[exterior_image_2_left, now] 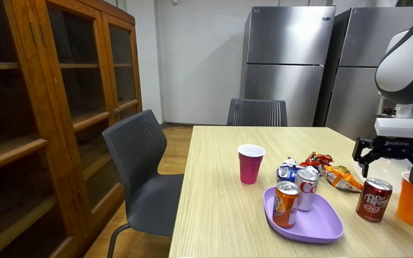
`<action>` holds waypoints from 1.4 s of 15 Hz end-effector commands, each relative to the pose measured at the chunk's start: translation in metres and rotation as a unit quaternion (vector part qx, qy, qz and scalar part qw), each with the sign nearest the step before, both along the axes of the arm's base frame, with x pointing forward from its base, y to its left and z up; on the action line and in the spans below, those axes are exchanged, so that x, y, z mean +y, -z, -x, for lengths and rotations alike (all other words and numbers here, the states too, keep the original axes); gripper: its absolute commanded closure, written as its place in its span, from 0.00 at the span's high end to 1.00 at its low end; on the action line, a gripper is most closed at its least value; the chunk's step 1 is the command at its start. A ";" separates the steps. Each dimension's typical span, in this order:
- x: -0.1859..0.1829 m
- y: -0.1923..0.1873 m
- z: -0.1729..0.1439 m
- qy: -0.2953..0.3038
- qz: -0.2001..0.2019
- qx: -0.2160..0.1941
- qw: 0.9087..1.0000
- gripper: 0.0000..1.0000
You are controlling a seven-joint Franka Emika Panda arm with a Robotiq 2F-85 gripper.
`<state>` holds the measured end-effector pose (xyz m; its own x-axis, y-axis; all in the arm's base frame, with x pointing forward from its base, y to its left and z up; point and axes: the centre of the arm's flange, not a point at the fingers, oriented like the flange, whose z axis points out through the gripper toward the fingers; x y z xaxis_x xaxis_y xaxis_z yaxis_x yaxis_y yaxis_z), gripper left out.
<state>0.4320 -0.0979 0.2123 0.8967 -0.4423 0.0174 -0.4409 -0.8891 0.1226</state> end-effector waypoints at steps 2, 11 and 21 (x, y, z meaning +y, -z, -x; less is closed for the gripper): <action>-0.004 0.022 0.000 0.008 0.005 0.016 1.000 1.00; -0.005 0.038 -0.021 0.038 -0.008 0.013 0.999 1.00; -0.007 0.035 -0.024 0.050 -0.010 0.007 0.999 1.00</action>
<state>0.4532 -0.1066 0.1797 0.8515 -0.5242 -0.0088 -0.5201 -0.8466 0.1128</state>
